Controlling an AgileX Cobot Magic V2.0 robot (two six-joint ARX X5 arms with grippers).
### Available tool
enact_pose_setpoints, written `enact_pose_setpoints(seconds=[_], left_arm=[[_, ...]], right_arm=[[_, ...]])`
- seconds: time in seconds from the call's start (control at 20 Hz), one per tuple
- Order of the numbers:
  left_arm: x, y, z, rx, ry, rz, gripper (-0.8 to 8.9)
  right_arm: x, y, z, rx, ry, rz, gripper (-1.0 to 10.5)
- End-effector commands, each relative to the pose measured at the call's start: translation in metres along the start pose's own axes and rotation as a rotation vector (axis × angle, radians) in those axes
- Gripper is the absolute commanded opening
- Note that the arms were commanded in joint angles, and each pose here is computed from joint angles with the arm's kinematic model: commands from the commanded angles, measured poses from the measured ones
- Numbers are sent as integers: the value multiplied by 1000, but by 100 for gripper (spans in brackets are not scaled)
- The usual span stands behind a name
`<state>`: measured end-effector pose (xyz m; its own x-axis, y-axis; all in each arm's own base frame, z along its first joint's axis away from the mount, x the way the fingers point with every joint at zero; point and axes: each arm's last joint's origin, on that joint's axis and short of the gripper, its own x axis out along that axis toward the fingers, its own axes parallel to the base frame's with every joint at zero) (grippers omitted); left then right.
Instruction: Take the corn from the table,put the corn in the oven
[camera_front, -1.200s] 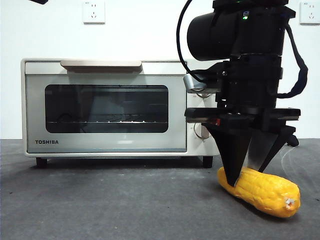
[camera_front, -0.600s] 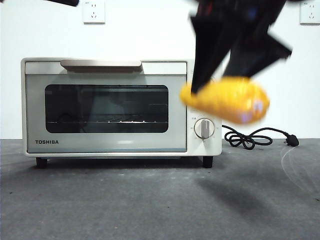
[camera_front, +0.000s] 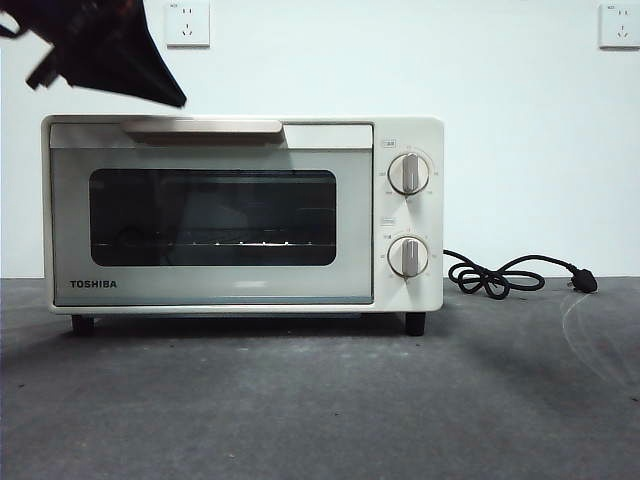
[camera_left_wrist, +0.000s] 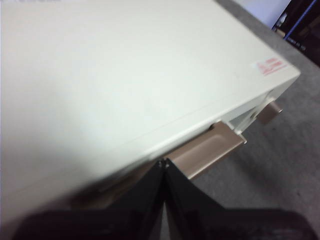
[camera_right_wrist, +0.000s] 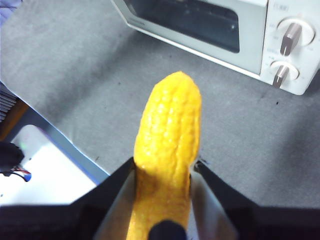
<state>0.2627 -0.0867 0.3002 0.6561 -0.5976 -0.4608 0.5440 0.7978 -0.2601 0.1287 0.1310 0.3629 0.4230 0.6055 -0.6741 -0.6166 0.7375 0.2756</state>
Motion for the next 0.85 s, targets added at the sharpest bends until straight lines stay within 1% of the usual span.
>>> enact_pose_setpoints(seconds=[0.05, 0.15, 0.3, 0.65, 0.85], left_arm=[[10, 2, -4, -7, 25, 2, -6], [16, 1, -9, -16, 68, -7, -6], [19, -3, -15, -21, 133, -16, -6], [18, -12, -34, 6, 313, -41, -5], [15, -13, -41, -17, 390, -38, -5]], right_arm=[[-4, 1, 3, 3, -16, 4, -12], [-4, 1, 3, 3, -18, 0, -12], [-4, 1, 3, 3, -25, -29, -12], [-4, 0, 3, 1, -34, -61, -12], [-4, 0, 3, 0, -36, -60, -12]])
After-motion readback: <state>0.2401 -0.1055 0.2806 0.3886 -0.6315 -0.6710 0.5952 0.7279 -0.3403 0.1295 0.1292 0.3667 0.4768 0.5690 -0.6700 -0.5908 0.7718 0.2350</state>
